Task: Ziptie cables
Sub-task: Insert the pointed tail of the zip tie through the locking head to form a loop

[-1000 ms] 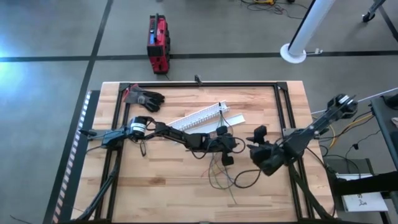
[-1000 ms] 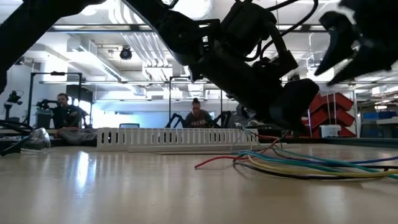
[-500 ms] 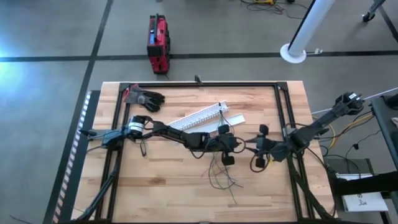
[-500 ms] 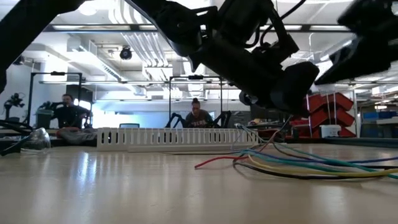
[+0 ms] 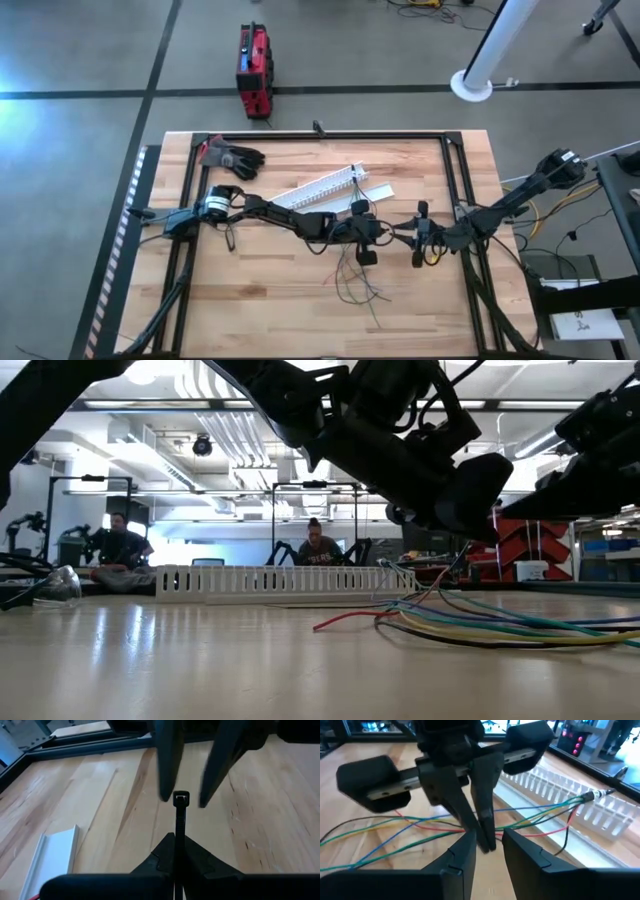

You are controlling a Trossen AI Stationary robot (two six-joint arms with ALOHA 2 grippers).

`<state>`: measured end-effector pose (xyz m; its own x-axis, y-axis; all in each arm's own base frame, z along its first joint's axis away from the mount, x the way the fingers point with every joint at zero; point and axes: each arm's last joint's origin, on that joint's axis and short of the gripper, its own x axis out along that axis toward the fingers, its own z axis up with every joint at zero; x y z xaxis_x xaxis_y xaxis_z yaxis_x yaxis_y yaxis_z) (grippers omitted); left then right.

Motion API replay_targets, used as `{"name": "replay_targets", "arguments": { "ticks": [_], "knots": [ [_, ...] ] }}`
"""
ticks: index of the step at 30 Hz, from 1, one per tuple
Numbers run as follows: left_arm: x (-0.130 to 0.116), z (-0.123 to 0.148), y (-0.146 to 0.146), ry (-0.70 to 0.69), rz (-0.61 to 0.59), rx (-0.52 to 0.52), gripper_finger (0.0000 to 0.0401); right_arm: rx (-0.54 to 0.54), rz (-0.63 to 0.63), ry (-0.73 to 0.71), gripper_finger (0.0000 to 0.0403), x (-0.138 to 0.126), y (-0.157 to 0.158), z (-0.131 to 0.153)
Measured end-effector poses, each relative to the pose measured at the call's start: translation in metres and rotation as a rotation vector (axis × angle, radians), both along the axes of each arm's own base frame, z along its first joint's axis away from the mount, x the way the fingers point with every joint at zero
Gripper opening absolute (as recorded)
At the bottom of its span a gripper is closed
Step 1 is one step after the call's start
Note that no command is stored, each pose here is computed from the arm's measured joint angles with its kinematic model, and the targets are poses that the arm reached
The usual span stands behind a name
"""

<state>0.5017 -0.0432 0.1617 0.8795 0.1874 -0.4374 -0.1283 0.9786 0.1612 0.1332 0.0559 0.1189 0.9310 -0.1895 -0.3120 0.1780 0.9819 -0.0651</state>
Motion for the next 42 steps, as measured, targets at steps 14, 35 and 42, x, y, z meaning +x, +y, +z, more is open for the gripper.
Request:
{"name": "replay_targets", "arguments": {
  "ticks": [14, 35, 42],
  "knots": [
    [0.000, 0.001, -0.002, -0.006, -0.004, -0.001, 0.0000, 0.007, 0.045, -0.017, 0.0059, 0.015, -0.006, -0.004],
    [0.000, 0.001, -0.003, -0.006, -0.009, 0.001, 0.0000, -0.061, 0.093, -0.048, 0.0002, 0.028, -0.001, -0.002],
    [0.000, 0.001, -0.003, -0.006, -0.009, 0.002, 0.0000, -0.056, 0.084, -0.041, 0.0004, 0.031, -0.001, 0.000]
  ]
}}
